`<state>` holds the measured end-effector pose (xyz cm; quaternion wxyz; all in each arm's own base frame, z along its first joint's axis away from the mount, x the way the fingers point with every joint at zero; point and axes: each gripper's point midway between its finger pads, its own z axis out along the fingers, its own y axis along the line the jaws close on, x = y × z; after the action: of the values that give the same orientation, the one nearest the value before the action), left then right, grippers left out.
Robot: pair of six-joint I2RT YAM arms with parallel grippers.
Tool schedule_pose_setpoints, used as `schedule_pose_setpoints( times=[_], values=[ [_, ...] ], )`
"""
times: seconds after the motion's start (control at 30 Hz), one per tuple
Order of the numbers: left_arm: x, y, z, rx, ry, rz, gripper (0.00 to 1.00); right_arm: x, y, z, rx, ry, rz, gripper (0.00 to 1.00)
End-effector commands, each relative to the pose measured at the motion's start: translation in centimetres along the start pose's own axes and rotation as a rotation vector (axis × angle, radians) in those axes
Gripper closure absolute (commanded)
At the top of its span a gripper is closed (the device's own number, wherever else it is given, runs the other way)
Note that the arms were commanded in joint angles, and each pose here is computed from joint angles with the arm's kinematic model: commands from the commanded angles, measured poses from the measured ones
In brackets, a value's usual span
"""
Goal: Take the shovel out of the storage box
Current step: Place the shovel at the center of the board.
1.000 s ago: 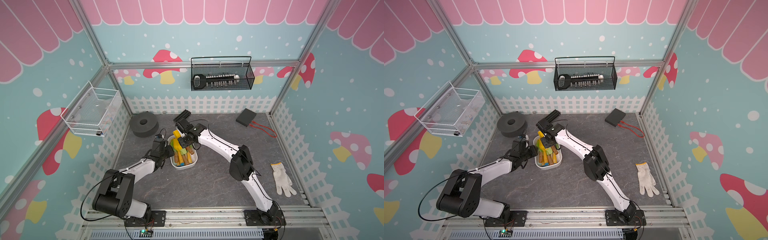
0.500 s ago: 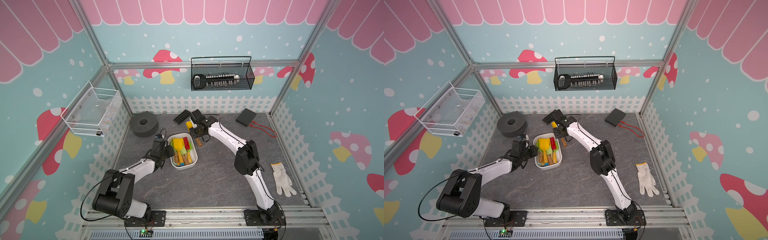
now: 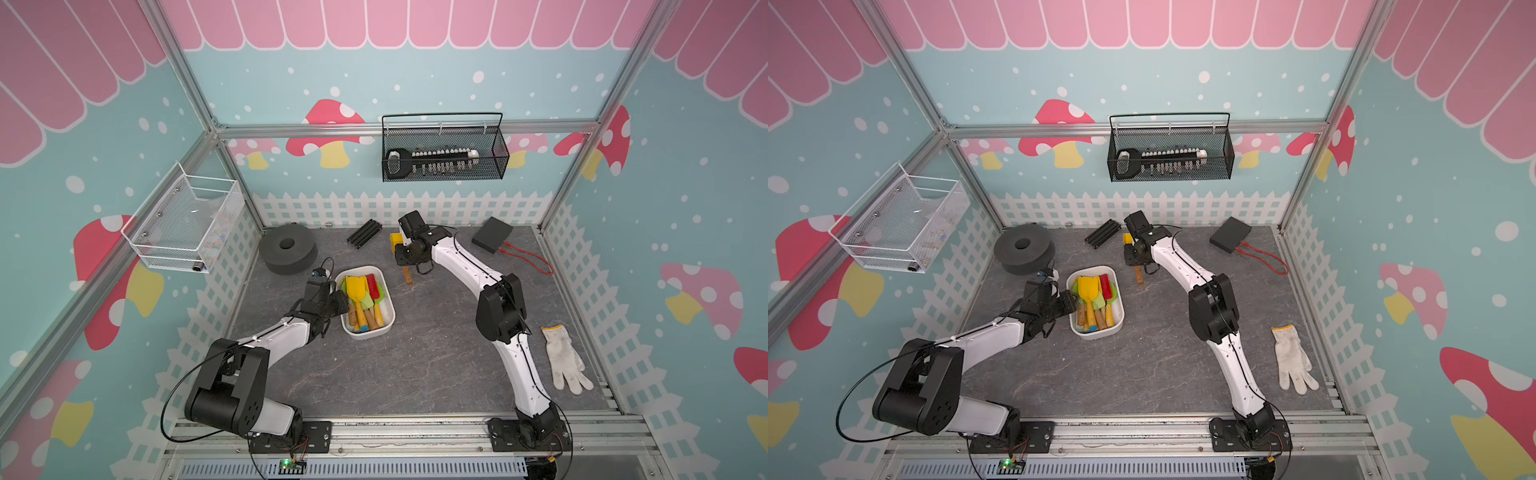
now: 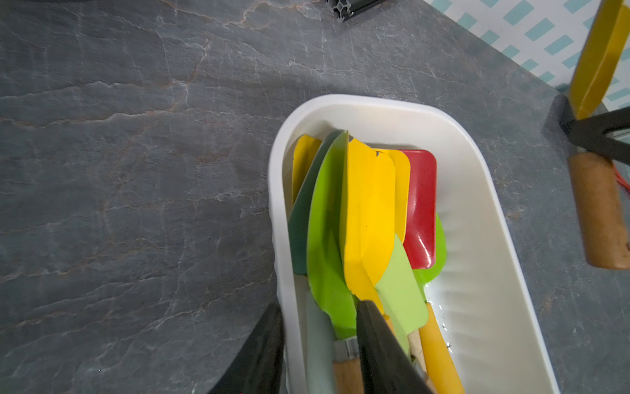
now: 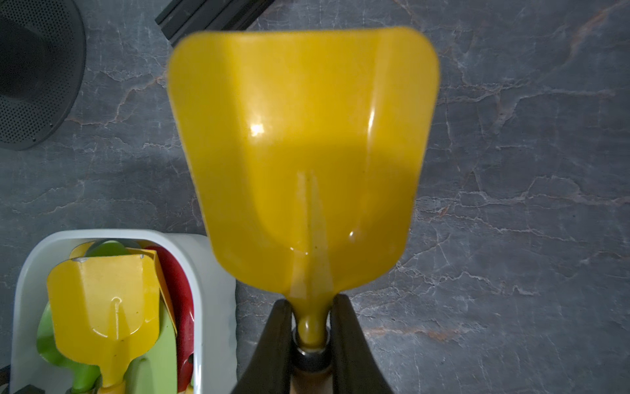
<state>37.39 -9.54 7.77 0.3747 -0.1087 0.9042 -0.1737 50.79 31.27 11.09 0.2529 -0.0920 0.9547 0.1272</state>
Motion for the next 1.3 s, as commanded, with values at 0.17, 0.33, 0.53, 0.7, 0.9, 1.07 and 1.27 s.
schedule_pose_setpoints(
  times=[0.17,0.33,0.53,0.7,0.9,1.07,1.27],
  values=[
    [0.4,-0.7,1.1,0.038,0.045,-0.001,0.6,0.6,-1.8,4.0,0.018,0.032,0.082,0.88],
    [0.3,-0.7,1.1,0.037,0.037,0.0,0.6,0.8,-2.5,5.0,0.025,0.041,0.098,0.87],
    [0.3,-0.6,1.0,0.034,0.039,0.001,0.6,1.5,-3.1,6.3,0.033,0.067,0.11,0.84],
    [0.4,-0.6,1.1,0.032,0.041,-0.001,0.6,2.3,-3.4,7.2,0.033,0.089,0.116,0.83],
    [0.4,-0.5,1.3,0.03,0.042,-0.002,0.59,2.7,-3.6,7.6,0.043,0.099,0.117,0.75],
    [0.4,-0.4,1.3,0.027,0.044,-0.001,0.59,2.6,-3.7,7.5,0.041,0.098,0.115,0.68],
    [0.5,-0.4,1.4,0.025,0.046,-0.008,0.58,1.5,-3.3,5.9,0.037,0.068,0.087,0.58]
  ],
)
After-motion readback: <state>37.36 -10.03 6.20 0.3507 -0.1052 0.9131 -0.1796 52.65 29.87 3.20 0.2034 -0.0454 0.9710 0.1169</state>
